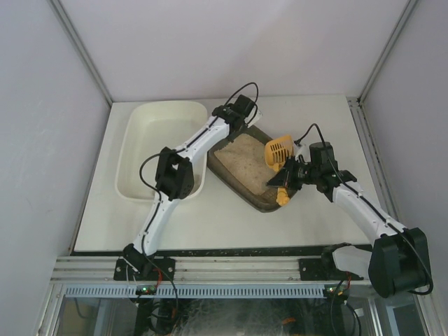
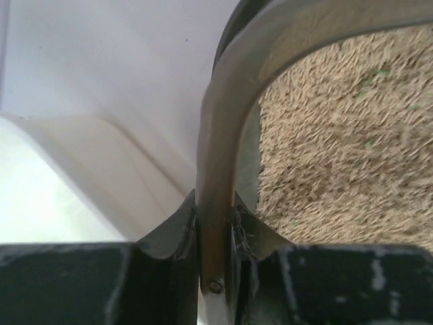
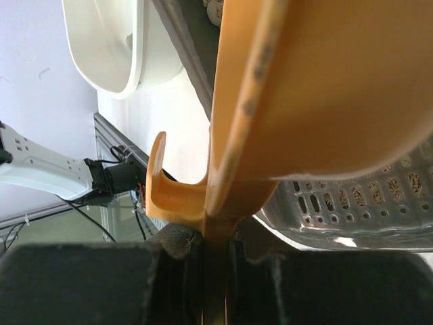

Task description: Clean the litter box

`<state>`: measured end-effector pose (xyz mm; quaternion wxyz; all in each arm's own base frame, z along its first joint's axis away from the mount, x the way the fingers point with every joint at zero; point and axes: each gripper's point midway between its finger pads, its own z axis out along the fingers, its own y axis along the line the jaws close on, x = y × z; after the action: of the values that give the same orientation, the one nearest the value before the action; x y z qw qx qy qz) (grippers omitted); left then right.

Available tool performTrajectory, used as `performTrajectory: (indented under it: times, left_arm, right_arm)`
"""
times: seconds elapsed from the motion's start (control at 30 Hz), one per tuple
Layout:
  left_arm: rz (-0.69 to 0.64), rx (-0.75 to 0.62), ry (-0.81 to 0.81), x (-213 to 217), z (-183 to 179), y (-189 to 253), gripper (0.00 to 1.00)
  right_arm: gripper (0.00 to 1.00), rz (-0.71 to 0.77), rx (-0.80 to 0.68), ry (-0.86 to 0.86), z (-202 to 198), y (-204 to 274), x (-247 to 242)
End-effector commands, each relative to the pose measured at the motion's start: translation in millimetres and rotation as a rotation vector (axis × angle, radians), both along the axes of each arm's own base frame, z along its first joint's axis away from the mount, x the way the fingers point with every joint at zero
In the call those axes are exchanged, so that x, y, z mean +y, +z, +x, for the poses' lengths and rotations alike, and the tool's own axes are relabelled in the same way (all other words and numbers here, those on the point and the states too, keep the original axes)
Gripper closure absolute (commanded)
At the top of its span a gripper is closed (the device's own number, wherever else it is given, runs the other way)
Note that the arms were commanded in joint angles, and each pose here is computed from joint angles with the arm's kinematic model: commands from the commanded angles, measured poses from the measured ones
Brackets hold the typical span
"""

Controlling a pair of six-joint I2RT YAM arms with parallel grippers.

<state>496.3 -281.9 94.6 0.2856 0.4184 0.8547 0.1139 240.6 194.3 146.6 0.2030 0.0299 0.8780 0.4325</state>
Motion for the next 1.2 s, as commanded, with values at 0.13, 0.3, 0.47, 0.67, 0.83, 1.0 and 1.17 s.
performTrajectory:
  times: [0.13,0.3,0.47,0.67,0.83,1.0,1.17]
  left_arm:
    - [-0.023,0.030,0.051,16.7,-8.7,13.2,1.00]
    - [-0.052,0.044,0.268,39.7,-30.6,23.0,1.00]
    - [-0.076,0.115,0.499,62.5,-67.7,24.8,1.00]
    - [-0.177,0.129,0.704,66.7,-94.5,39.5,1.00]
    - [-0.419,0.208,0.689,23.6,-103.1,63.5,1.00]
    - [-0.646,0.315,0.779,-19.5,-119.1,73.8,1.00]
    - [-0.736,0.419,0.899,-48.0,-143.7,63.0,1.00]
  right_arm:
    - [1.00,0.030,-0.057,-0.024,11.9,12.7,2.1]
    - [1.00,0.022,-0.070,-0.041,11.4,16.4,-0.5]
    - [1.00,0.036,-0.112,-0.054,14.3,27.4,-1.5]
    - [1.00,0.047,-0.172,-0.088,19.1,41.9,-3.8]
    - [1.00,0.046,-0.196,-0.108,16.8,46.6,-6.8]
    - [1.00,0.051,-0.234,-0.134,12.8,57.4,-11.1]
    - [1.00,0.077,-0.281,-0.172,9.2,76.6,-18.1]
